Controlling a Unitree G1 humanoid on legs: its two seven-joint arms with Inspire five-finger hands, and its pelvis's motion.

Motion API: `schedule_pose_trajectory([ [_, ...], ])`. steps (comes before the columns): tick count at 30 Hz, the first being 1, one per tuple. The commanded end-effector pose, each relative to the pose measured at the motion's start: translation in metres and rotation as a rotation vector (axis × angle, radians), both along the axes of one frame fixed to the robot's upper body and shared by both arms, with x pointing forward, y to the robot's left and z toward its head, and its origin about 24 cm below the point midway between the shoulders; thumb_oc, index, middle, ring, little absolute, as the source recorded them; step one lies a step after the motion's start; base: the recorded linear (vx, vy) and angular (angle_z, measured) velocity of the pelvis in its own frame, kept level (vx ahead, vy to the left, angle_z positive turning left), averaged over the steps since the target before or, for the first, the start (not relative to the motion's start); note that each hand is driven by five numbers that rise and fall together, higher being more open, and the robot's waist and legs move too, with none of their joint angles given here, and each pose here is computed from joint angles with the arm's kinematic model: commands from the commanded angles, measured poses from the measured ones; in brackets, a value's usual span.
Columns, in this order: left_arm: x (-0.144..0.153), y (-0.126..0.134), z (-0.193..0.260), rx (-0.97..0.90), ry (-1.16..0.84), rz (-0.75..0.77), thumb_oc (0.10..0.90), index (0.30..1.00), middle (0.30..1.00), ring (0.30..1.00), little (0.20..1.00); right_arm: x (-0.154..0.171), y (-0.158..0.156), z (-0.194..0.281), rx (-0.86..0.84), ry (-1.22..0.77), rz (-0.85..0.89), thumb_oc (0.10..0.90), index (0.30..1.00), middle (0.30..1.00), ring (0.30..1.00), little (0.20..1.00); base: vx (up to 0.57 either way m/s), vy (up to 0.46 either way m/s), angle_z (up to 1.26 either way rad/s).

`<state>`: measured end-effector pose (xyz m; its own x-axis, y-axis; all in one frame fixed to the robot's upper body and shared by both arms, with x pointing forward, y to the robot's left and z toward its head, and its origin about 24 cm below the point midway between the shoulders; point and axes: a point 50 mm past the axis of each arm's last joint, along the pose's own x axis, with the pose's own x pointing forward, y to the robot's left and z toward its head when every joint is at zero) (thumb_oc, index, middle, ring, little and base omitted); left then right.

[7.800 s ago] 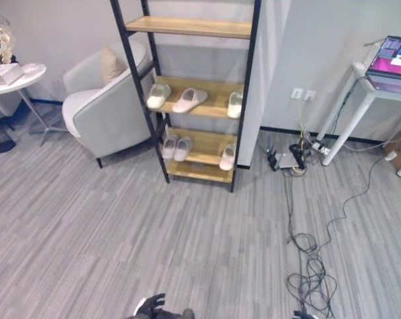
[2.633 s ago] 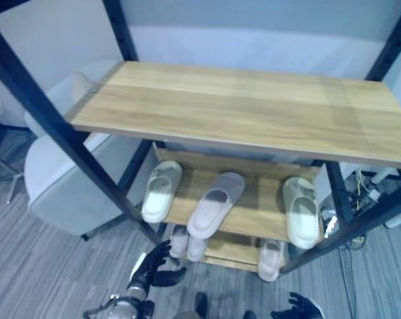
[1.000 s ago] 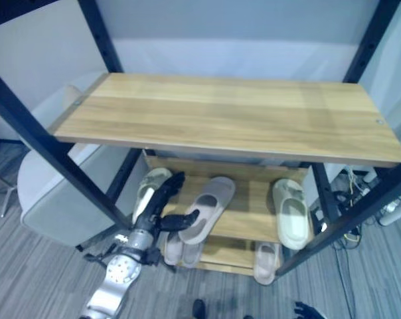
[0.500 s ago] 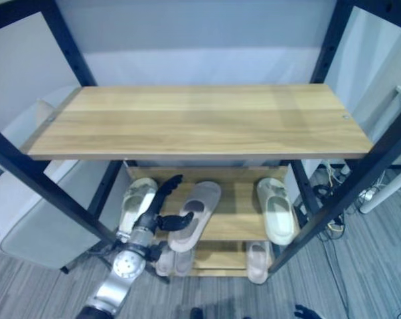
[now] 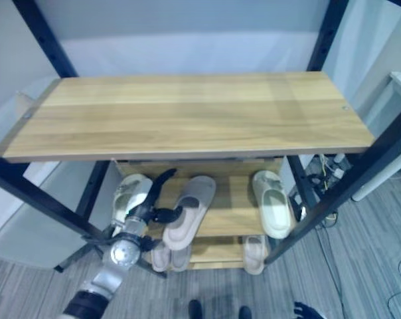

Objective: Arrange the slippers neatly on the shoe rack.

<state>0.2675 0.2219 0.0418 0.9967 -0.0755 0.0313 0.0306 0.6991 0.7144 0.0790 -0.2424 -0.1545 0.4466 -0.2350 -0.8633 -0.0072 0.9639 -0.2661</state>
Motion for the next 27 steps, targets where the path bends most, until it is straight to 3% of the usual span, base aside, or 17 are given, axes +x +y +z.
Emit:
schedule_pose_trajectory([
  [1, 0.044, -0.009, 0.074, 0.038, -0.322, -0.033, 0.800, 0.900, 0.900, 0.900, 0.900, 0.030, -0.009, 0.013, -0.047, -0.113, 0.046, 0.800, 0.900, 0.900, 0.900, 0.900, -0.04, 0.008, -0.11],
  [9, 0.056, -0.020, 0.076, 0.017, -0.325, -0.038, 0.800, 0.900, 0.900, 0.900, 0.900, 0.035, -0.010, 0.015, -0.057, -0.136, 0.031, 0.800, 0.900, 0.900, 0.900, 0.900, -0.03, 0.011, -0.06],
  [10, 0.058, -0.021, 0.076, 0.015, -0.324, -0.039, 0.582, 0.573, 0.573, 0.573, 0.573, 0.036, -0.010, 0.015, -0.058, -0.138, 0.030, 0.800, 0.900, 0.900, 0.900, 0.900, 0.00, 0.000, 0.00],
  [11, 0.059, -0.022, 0.076, 0.012, -0.324, -0.041, 0.400, 0.300, 0.300, 0.300, 0.300, 0.036, -0.011, 0.015, -0.060, -0.140, 0.028, 0.800, 0.900, 0.900, 0.900, 0.900, 0.00, 0.000, 0.00],
  [18, 0.059, -0.032, 0.077, -0.007, -0.328, -0.082, 0.400, 0.300, 0.300, 0.300, 0.300, 0.034, -0.008, 0.014, -0.061, -0.142, 0.021, 0.800, 0.900, 0.900, 0.900, 0.900, 0.00, -0.001, 0.00],
  [27, 0.034, -0.046, 0.093, -0.260, -0.426, -0.155, 0.400, 0.300, 0.300, 0.300, 0.300, 0.026, -0.004, 0.010, -0.045, -0.118, 0.001, 0.800, 0.900, 0.900, 0.900, 0.900, 0.01, -0.016, 0.03],
])
